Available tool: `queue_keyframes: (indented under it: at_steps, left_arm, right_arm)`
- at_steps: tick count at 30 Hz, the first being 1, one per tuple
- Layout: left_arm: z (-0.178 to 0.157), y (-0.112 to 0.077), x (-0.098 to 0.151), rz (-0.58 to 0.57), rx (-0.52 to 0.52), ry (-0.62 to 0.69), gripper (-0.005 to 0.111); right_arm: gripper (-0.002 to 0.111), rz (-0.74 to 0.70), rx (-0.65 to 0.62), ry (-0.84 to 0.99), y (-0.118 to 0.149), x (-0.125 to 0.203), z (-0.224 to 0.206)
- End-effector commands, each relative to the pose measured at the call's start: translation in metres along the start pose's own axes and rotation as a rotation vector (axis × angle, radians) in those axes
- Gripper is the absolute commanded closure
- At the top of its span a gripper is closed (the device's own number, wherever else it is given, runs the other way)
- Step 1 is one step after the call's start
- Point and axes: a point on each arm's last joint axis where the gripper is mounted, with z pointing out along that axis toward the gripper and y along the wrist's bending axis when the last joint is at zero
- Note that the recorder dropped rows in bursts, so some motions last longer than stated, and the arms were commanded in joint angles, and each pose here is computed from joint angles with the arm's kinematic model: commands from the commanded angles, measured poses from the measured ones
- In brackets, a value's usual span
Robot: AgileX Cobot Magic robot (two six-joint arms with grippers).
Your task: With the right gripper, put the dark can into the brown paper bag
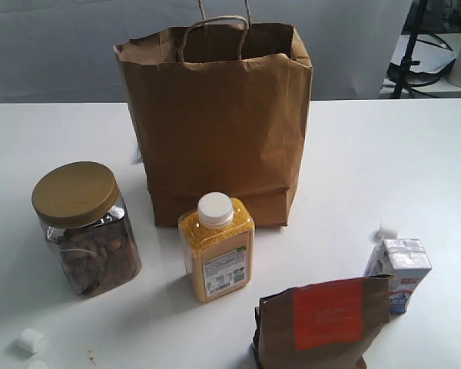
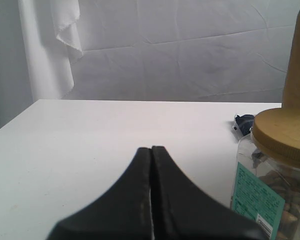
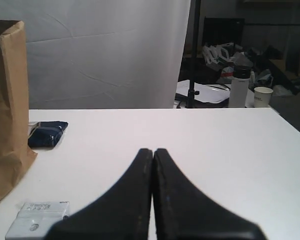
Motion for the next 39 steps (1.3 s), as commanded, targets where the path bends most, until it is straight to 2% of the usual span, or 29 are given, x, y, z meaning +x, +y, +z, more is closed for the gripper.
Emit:
queue_keyframes:
  at_steps: [1, 8, 12, 14, 28, 39]
  left_arm:
    - [0.0000, -0.0003, 0.0007, 0.000, 0.005, -0.003, 0.107]
    - [0.0000, -0.0003, 0.0007, 0.000, 0.005, -0.003, 0.107]
    - [0.0000, -0.0003, 0.0007, 0.000, 0.005, -0.003, 0.107]
    - [0.0000, -0.0003, 0.0007, 0.000, 0.005, -0.003, 0.107]
    - [0.0000, -0.0003, 0.0007, 0.000, 0.005, -0.003, 0.107]
    - [0.0000, -0.0003, 0.0007, 0.000, 0.005, -0.003, 0.107]
  right_arm:
    - [0.108, -0.022, 0.003, -0.011, 0.0000, -0.0001, 0.0000]
    - [0.108, 0.003, 0.002, -0.015, 0.0001, -0.0005, 0.0000]
    - [0.108, 0.166, -0.019, -0.007, 0.0019, 0.0001, 0.0000]
    - [0.108, 0.195, -0.024, -0.009, 0.0024, -0.0002, -0.0001]
    - [0.108, 0.108, -0.010, 0.004, 0.0012, 0.0012, 0.0000]
    - [0.108, 0.106, -0.010, 0.004, 0.0012, 0.0012, 0.0000]
